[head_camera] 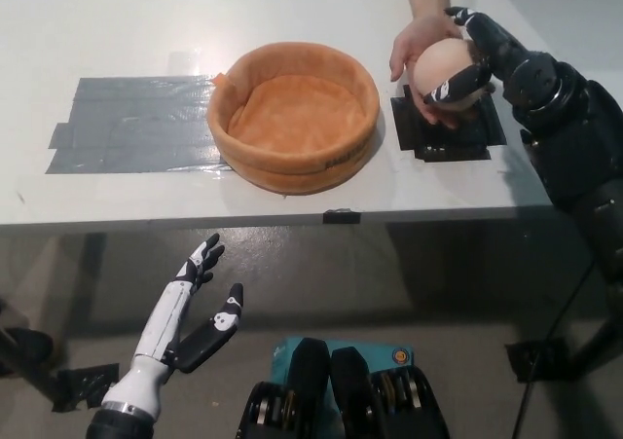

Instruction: A person hands a emotional support dumpling to the robot which it grabs with its right hand and places in the soft place kept infront of it in the centre of the desk

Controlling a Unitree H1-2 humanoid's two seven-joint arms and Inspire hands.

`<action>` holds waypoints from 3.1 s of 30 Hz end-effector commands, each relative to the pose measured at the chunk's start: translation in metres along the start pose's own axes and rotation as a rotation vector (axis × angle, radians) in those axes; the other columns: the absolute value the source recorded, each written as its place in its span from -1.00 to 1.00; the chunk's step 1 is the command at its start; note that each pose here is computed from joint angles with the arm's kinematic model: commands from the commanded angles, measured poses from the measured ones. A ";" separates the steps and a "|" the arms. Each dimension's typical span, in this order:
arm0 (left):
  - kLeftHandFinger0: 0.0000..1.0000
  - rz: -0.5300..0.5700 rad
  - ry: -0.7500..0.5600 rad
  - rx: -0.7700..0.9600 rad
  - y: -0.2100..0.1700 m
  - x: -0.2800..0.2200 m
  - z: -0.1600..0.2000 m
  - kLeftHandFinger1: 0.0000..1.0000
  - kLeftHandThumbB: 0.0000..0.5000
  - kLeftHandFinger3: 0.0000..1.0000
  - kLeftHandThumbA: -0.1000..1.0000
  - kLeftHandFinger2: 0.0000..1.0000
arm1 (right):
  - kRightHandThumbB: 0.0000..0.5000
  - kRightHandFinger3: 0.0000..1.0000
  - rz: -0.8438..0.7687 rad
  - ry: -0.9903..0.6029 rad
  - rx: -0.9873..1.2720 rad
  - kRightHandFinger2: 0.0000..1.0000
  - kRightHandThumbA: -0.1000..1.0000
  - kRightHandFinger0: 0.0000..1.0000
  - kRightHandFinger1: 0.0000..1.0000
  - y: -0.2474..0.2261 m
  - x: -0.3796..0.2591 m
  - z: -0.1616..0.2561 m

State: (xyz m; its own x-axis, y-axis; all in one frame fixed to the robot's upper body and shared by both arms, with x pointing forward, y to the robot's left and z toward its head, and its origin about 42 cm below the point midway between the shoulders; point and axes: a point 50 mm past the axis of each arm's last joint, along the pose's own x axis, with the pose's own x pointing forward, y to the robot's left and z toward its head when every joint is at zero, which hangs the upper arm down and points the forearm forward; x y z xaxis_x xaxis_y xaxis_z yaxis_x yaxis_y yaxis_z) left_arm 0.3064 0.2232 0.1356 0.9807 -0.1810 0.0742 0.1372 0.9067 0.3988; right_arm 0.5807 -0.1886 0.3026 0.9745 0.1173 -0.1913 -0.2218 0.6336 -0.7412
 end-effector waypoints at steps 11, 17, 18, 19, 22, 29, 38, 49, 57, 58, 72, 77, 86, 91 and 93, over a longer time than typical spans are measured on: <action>1.00 0.004 -0.058 0.029 0.005 0.006 0.015 1.00 -1.00 1.00 0.08 1.00 | 0.39 1.00 -0.043 -0.069 -0.019 1.00 1.00 1.00 1.00 -0.019 0.007 0.036; 1.00 0.005 -0.065 0.026 0.006 0.006 0.015 1.00 -1.00 1.00 0.08 1.00 | -0.21 1.00 -0.049 -0.015 -0.025 1.00 -0.01 1.00 1.00 -0.014 0.010 0.028; 1.00 0.006 -0.065 0.024 0.006 0.006 0.015 1.00 -1.00 1.00 0.08 1.00 | -0.37 1.00 -0.066 -0.019 -0.037 1.00 -0.26 0.75 0.93 -0.013 0.010 0.026; 1.00 0.007 -0.065 0.025 0.006 0.007 0.015 1.00 -1.00 1.00 0.08 1.00 | -0.25 0.65 -0.087 -0.025 -0.090 0.69 -0.96 0.37 0.60 -0.013 0.010 0.023; 1.00 0.009 -0.068 0.021 0.007 0.008 0.016 1.00 -1.00 1.00 0.07 1.00 | -0.23 0.28 -0.113 -0.037 -0.165 0.34 -1.00 -0.23 0.18 -0.011 0.010 0.017; 1.00 0.006 -0.065 0.026 0.008 0.008 0.016 1.00 -1.00 1.00 0.08 1.00 | -0.30 0.26 -0.189 -0.083 -0.097 0.49 -1.00 -1.00 -0.24 -0.014 0.008 0.008; 1.00 0.007 -0.069 0.033 0.008 0.008 0.016 1.00 -1.00 1.00 0.07 1.00 | -0.21 0.91 -0.372 -0.253 -0.038 0.86 -1.00 -0.85 0.17 -0.031 -0.001 0.039; 1.00 0.005 -0.063 0.029 0.008 0.009 0.016 1.00 -1.00 1.00 0.08 1.00 | -0.20 0.24 -0.480 -0.580 0.020 0.15 -1.00 -0.95 -0.33 -0.036 -0.040 0.127; 1.00 0.011 -0.073 0.009 0.006 0.010 0.018 1.00 -1.00 1.00 0.03 1.00 | -0.14 0.57 -0.378 -0.623 0.043 0.64 -1.00 -0.98 -0.40 0.015 -0.038 0.152; 1.00 0.012 -0.071 0.008 0.006 0.010 0.018 1.00 -1.00 1.00 0.03 1.00 | -0.11 0.57 -0.363 -0.617 0.046 0.66 -1.00 -0.99 -0.33 0.022 -0.037 0.154; 1.00 -0.002 -0.085 0.025 0.009 0.012 0.020 1.00 -1.00 1.00 -0.01 1.00 | -0.38 0.80 -0.102 -0.490 -0.062 0.96 -1.00 -0.89 0.12 0.115 -0.014 0.131; 1.00 -0.005 -0.085 0.030 0.009 0.012 0.021 1.00 -1.00 1.00 0.04 1.00 | 0.48 1.00 0.051 -0.454 -0.100 1.00 0.04 1.00 1.00 0.114 -0.011 0.129; 1.00 -0.009 -0.094 0.039 0.010 0.014 0.022 1.00 -1.00 1.00 -0.01 1.00 | 0.77 1.00 0.053 -0.473 -0.157 1.00 0.69 1.00 1.00 0.106 -0.011 0.124; 1.00 -0.009 -0.087 0.034 0.009 0.013 0.020 1.00 -1.00 1.00 -0.02 1.00 | 0.79 1.00 0.018 -0.504 -0.135 1.00 0.84 1.00 1.00 0.094 -0.015 0.129; 1.00 -0.008 -0.084 0.028 0.009 0.013 0.021 1.00 -1.00 1.00 -0.02 1.00 | 0.82 1.00 0.003 -0.519 -0.125 1.00 0.94 1.00 1.00 0.088 -0.018 0.131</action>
State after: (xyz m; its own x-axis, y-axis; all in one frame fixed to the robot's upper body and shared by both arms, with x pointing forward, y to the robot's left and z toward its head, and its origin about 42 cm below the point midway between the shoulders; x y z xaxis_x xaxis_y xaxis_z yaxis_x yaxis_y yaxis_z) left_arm 0.3138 0.2209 0.1447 0.9752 -0.1994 0.0955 0.1426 0.8973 0.4177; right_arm 0.5468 -0.0380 0.2835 0.8878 0.4596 0.0250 -0.2474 0.5221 -0.8162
